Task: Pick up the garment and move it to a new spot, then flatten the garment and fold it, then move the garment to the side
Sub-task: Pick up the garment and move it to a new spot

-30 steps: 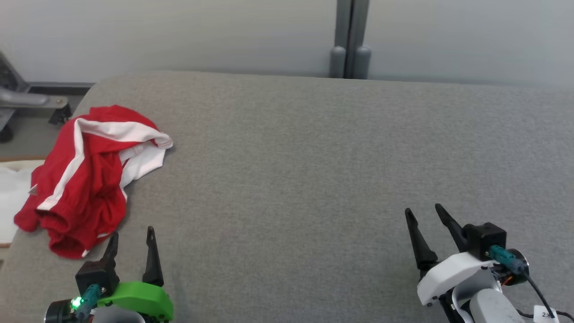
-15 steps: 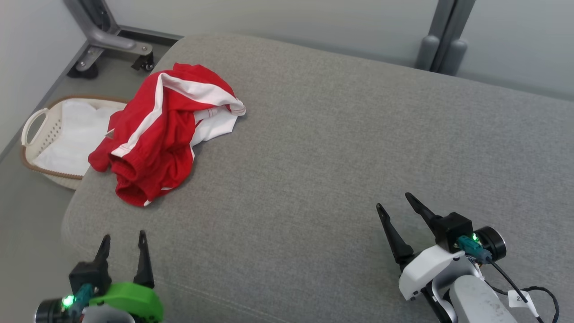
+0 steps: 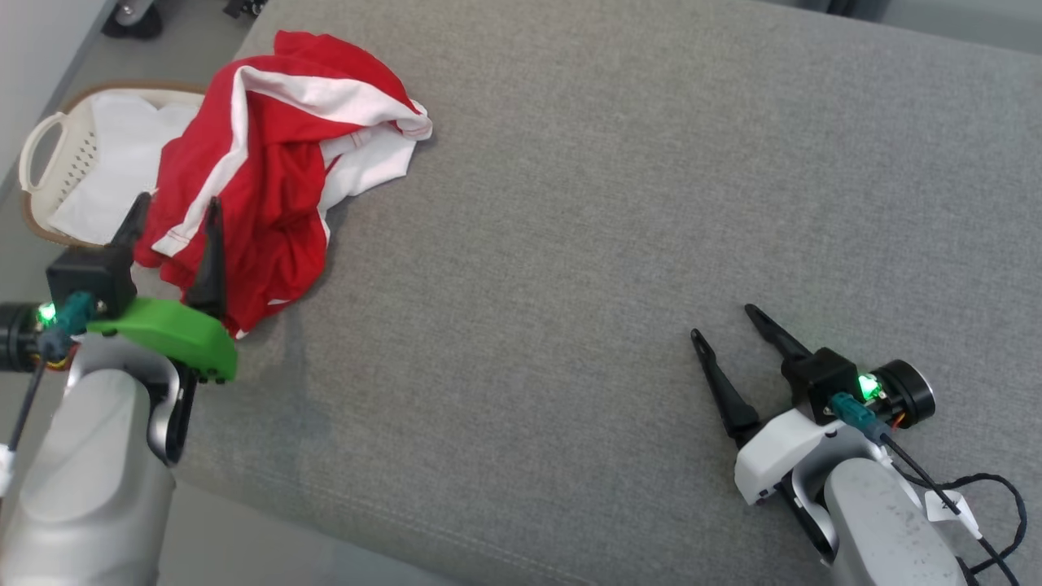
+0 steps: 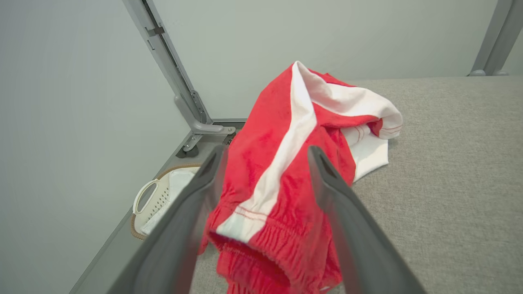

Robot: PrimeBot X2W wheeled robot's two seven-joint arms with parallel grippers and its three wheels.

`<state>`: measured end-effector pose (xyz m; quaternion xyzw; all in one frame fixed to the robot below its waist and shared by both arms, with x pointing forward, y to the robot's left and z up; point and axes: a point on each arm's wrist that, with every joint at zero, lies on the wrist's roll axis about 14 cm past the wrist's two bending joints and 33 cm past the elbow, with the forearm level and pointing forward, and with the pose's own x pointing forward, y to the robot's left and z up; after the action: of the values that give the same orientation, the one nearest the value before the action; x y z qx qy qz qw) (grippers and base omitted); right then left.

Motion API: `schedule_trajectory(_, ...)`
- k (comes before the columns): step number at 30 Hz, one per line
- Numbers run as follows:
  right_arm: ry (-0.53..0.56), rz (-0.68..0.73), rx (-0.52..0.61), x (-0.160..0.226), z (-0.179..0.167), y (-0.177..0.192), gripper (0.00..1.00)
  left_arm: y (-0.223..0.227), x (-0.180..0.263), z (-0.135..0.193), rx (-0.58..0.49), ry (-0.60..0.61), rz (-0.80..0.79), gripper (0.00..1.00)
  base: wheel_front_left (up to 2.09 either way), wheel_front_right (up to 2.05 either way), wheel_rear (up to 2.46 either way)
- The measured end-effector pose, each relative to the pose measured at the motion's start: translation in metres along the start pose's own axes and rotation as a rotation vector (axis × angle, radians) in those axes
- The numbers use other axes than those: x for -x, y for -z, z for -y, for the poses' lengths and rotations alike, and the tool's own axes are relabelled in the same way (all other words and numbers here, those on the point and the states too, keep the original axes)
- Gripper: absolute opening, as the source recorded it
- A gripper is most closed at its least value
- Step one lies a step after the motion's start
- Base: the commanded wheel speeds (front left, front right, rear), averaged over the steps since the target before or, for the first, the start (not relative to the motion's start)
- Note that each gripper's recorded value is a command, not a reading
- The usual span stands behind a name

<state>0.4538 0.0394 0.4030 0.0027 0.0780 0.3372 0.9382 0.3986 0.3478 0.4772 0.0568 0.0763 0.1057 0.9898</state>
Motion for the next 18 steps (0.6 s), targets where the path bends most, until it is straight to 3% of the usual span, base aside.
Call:
schedule_trajectory(5, 0.011, -0.019, -0.018, -0.003, 0.008, 0.014, 1.0, 0.04, -0.021, 0.01, 0.002, 0.045, -0.167, 1.0, 0.0, 0.0, 0.0)
schedule_trajectory(10, 0.042, -0.015, -0.032, -0.001, 0.019, 0.017, 1.0, 0.079, -0.026, 0.001, 0.0, 0.014, -0.314, 1.0, 0.0, 0.0, 0.0)
schedule_trajectory(11, 0.05, -0.013, -0.033, -0.001, 0.021, 0.016, 1.0, 0.083, -0.026, 0.0, 0.001, 0.007, -0.326, 0.75, 0.0, 0.0, 0.0)
schedule_trajectory(12, 0.061, -0.011, -0.034, 0.0, 0.025, 0.016, 1.0, 0.087, -0.027, 0.0, -0.004, 0.008, -0.334, 0.17, 0.0, 0.0, 0.0)
schedule_trajectory(13, 0.073, -0.01, -0.035, 0.002, 0.029, 0.016, 1.0, 0.085, -0.03, 0.001, -0.003, 0.009, -0.327, 0.0, 0.0, 0.0, 0.0)
schedule_trajectory(15, 0.092, -0.008, -0.034, 0.005, 0.034, 0.014, 1.0, 0.072, -0.04, 0.004, -0.02, 0.02, -0.284, 0.0, 0.0, 0.0, 0.0)
schedule_trajectory(18, 0.12, -0.01, -0.034, 0.013, 0.041, 0.012, 1.0, 0.005, -0.065, 0.011, -0.086, 0.059, -0.075, 0.0, 0.0, 0.0, 0.0)
